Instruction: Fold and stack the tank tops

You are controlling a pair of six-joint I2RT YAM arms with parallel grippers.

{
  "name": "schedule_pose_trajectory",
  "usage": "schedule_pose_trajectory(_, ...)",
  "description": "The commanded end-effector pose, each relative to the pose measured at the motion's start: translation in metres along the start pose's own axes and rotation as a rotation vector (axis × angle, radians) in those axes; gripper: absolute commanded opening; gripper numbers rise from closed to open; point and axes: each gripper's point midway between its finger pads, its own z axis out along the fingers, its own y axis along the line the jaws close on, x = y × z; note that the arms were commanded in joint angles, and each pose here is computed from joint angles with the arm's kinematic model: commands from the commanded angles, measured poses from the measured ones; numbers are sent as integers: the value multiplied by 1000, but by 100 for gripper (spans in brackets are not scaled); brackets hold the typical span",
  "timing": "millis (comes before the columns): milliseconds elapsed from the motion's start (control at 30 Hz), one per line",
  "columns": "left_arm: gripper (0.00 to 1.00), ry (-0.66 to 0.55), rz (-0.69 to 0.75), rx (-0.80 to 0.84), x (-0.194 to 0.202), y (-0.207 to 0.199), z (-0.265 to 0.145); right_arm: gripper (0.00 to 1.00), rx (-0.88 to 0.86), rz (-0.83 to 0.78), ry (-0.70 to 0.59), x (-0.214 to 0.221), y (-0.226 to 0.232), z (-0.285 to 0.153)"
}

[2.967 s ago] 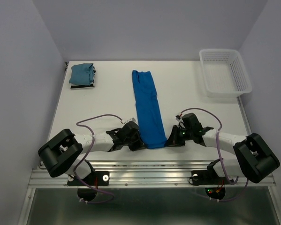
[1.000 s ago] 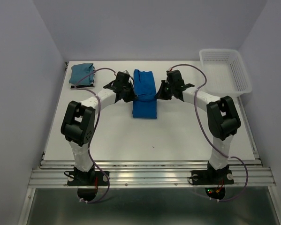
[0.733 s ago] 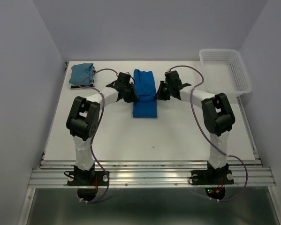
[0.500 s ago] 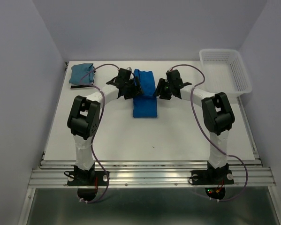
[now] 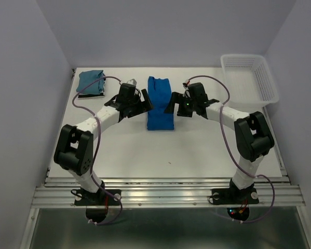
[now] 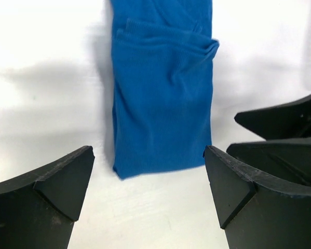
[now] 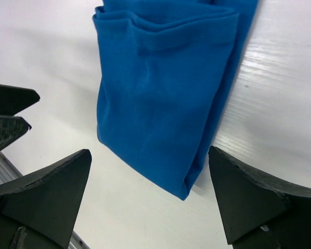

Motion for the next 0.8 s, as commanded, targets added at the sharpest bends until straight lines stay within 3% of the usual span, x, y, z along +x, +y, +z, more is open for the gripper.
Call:
schedule_pose_trajectory(0,99,-34,-24,-25,8,12,-20,100,-91,-89,-27,-6,27,-3)
schedule_pose_trajectory(233,99,61,-69,1,63,28,-25,100,15,-41,-18,16,0,-11)
schedule_pose_trajectory(400,98,63,-87,36,69,27,-11,100,27,25,38,43,-13,-9)
schedule_pose_trajectory(500,91,84,-85,44,71,26,1,88,25,38,62,50,-16,-4)
schedule_pose_trajectory(567,81,111,-85,53,74,24,9,74,33,53,64,54,-20,-1)
schedule_pose_trajectory(767,58,140,-84,47,82,29,22,56,43,76,64,58,-29,12)
